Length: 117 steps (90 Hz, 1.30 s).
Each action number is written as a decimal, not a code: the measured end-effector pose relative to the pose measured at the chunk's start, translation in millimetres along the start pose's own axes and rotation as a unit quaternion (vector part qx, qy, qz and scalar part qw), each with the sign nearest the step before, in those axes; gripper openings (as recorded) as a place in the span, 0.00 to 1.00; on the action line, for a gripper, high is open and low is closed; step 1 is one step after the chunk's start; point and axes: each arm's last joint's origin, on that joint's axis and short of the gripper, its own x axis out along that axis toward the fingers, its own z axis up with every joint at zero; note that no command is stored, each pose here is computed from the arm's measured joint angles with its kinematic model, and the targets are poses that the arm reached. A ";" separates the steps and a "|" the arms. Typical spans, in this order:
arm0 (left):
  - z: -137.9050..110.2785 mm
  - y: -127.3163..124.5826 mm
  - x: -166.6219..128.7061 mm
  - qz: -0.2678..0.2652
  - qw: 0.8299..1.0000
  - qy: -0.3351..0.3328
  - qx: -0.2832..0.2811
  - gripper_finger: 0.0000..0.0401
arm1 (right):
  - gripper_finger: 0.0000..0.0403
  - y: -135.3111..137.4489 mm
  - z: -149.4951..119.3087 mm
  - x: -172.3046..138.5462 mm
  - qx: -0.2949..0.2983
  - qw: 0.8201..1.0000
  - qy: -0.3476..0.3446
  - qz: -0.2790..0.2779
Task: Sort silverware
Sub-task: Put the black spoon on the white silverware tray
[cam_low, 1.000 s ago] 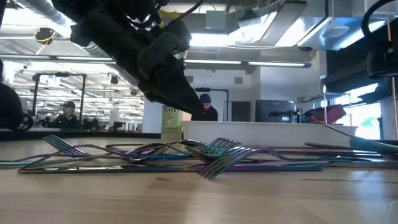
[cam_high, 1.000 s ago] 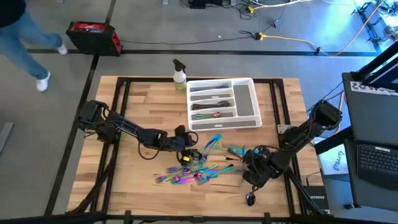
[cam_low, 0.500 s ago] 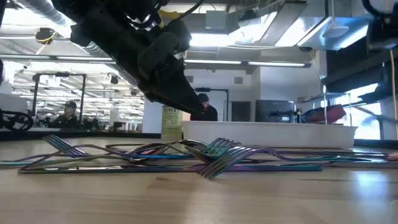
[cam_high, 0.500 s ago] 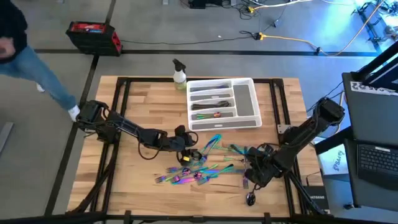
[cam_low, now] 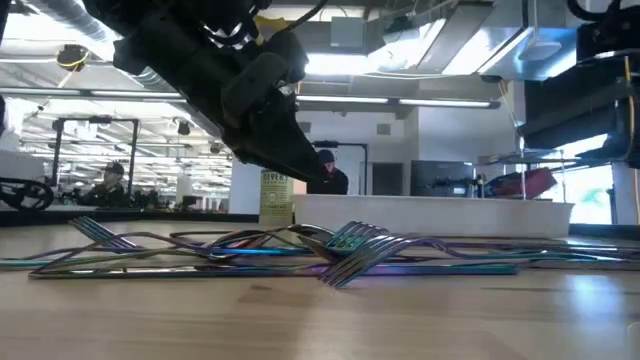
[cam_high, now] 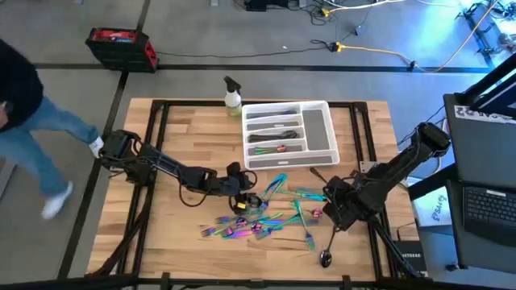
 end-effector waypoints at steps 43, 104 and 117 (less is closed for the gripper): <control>0.1 1.0 0.0 0.014 1.000 -0.003 0.001 0.40 | 0.00 -4.0 83.0 -4.8 -0.066 0.971 -0.114 0.197; -0.7 1.5 0.3 0.008 0.999 0.004 -0.033 0.40 | 0.00 -155.4 288.2 136.8 -0.335 0.915 -0.052 0.219; -0.3 1.7 0.4 0.011 0.999 0.001 -0.042 0.40 | 0.00 -149.6 307.1 159.2 -0.355 0.906 -0.041 0.225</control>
